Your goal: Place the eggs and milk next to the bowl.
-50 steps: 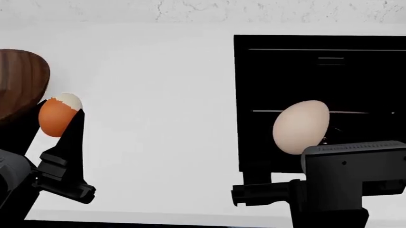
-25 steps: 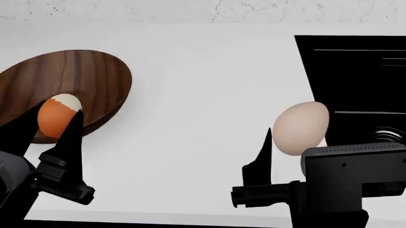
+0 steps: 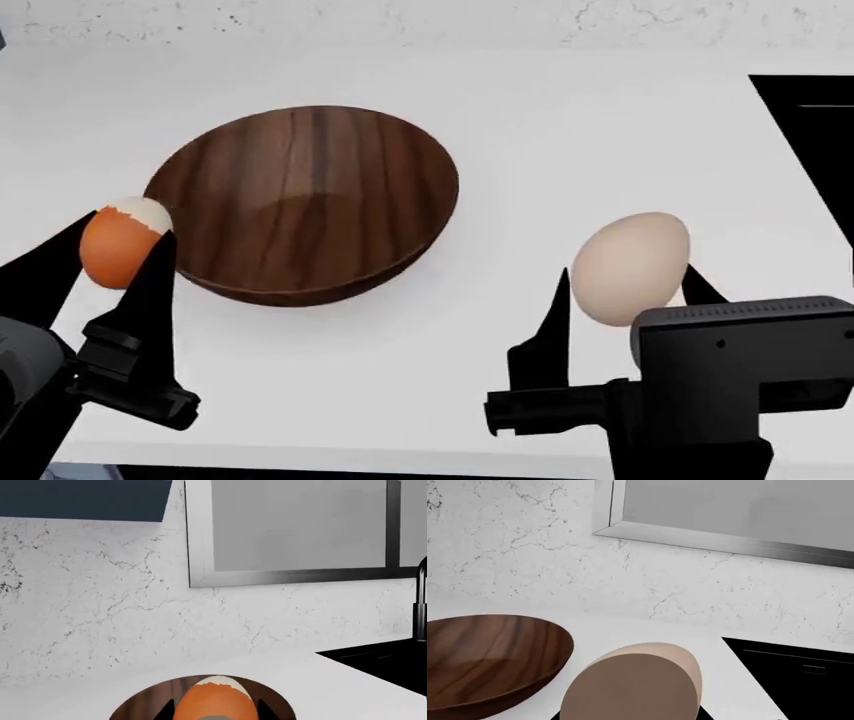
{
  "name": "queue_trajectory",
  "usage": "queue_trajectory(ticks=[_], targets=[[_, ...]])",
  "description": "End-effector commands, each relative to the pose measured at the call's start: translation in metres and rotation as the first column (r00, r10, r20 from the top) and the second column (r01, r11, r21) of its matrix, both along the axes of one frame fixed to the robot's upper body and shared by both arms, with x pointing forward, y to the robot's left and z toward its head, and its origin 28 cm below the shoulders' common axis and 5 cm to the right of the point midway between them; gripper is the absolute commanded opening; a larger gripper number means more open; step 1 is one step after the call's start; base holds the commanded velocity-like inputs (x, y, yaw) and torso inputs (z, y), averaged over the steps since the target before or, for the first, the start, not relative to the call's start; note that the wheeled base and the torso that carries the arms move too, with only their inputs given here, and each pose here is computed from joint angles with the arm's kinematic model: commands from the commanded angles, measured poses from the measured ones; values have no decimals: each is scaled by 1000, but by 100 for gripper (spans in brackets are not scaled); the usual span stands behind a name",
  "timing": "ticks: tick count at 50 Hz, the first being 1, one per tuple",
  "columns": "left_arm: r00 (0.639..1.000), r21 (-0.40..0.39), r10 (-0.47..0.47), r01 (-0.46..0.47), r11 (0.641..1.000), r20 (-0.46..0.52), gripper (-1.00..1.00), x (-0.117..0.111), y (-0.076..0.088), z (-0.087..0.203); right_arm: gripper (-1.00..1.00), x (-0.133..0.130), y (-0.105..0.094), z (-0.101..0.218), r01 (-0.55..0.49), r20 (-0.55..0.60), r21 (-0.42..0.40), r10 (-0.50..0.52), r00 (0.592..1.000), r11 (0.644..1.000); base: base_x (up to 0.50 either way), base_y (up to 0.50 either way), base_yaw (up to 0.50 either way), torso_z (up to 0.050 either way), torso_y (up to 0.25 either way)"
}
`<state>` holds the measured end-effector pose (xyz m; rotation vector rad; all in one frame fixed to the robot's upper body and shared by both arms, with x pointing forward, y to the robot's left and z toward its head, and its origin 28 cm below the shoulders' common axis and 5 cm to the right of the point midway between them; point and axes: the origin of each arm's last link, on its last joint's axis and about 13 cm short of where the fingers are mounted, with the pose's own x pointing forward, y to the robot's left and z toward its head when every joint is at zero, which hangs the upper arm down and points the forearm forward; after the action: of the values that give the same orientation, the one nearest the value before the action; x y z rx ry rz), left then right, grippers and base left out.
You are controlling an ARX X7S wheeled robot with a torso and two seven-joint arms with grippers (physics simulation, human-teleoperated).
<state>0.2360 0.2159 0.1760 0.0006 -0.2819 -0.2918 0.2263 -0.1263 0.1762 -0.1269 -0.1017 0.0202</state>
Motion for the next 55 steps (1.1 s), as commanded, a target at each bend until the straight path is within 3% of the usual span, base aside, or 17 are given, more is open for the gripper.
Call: queue_trajectory(ticks=[1,13,41,55], targets=[[1000,-21,-3,3,1000,-7,-100,-1,0,0,-100,0,-2,0,7,3,-21,-7,1000,1000,-1,500,0,0,0],[1000,-19,-2,2,1000,-8,-100,-1,-1,-1,-100,-2,-3,0,20,12,-4,-20,1000,1000,-1,458,0,0,0],[1000,-24,-2,1,1000,-12,-100,2,-1,-3,-100,0,-3,1,30,10,-7,-30,1000,1000,0,0,0,0,0],[1000,-26,0,0,1000,-12,-100,2,-1,-2,-100,0,-3,0,26,8,-7,-26,1000,1000,227,1,0,0,1]])
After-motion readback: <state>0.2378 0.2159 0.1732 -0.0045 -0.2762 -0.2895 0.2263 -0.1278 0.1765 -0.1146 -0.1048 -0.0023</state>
